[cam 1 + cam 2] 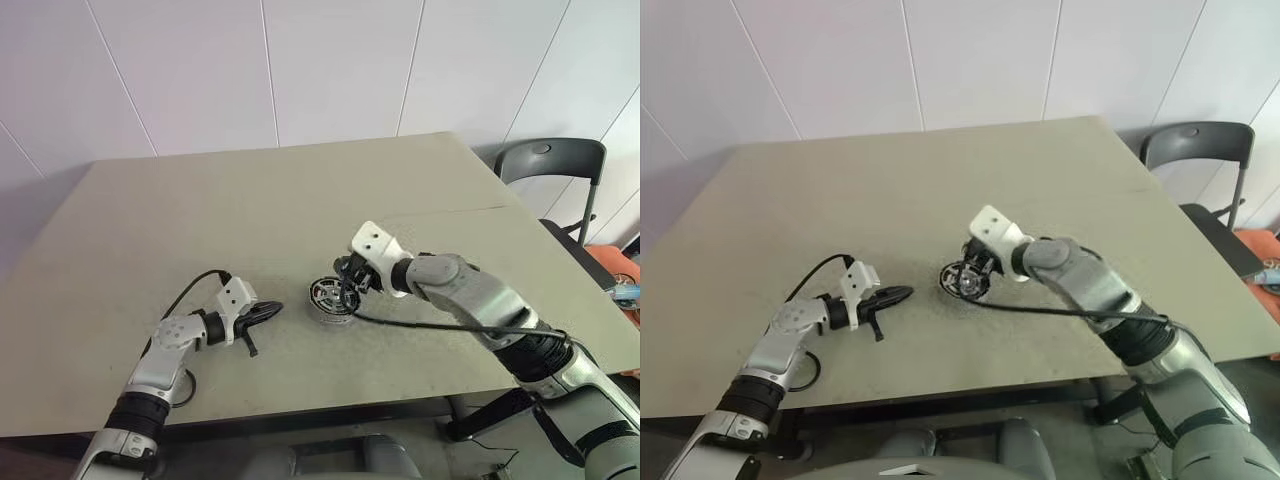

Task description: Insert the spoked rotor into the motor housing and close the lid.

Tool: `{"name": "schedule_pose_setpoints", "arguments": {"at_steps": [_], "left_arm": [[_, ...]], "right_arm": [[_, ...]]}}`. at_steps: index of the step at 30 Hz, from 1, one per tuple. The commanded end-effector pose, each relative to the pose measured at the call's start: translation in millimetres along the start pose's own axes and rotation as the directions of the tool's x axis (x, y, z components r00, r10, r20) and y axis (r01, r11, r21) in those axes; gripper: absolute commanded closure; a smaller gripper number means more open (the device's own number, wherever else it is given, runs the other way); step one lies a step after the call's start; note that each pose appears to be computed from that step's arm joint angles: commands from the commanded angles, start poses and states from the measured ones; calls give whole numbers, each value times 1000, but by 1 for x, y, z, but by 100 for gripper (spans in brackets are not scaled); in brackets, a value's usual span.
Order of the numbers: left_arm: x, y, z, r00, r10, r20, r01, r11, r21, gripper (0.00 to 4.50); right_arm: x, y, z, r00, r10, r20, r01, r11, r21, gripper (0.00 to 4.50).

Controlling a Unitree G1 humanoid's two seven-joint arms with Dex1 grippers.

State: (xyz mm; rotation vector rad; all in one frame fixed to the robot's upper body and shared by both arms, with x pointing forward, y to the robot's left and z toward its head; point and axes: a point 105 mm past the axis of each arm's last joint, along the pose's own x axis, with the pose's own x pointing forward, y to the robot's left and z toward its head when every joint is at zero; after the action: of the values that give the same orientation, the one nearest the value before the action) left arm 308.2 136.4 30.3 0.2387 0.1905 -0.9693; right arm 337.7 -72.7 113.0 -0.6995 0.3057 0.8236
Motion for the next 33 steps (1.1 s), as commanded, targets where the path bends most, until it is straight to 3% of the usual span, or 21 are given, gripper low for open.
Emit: {"name": "schedule_pose_setpoints", "arguments": {"at_steps": [1,6,10,13,21,24,31,33], "left_arm": [[2,5,13,999,4,32,-5,999,41,450],[4,5,17,999,5,40,-6,999,42,450],[4,5,21,999,6,43,-8,999,46,450],[4,7,24,999,6,43,-8,999,48,450],[4,9,26,999,6,39,-8,999,53,450],[4,9,27,999,7,38,-9,998,55,450],[3,10,28,999,10,44,-12,998,58,450],[2,11,29,999,12,49,-15,998,60,450]], "right_arm": [[-1,4,13,999,-7,40,12,992,-127,325],[2,7,18,999,3,50,4,991,-135,325],[2,9,21,997,38,71,-34,998,-57,197],[0,12,31,986,103,127,-120,984,131,106],[-13,25,45,920,301,253,-380,845,376,106],[-17,25,53,897,313,312,-427,797,426,106],[-1,3,32,953,143,268,-250,871,423,106],[5,2,20,965,113,235,-201,895,397,69]]}}
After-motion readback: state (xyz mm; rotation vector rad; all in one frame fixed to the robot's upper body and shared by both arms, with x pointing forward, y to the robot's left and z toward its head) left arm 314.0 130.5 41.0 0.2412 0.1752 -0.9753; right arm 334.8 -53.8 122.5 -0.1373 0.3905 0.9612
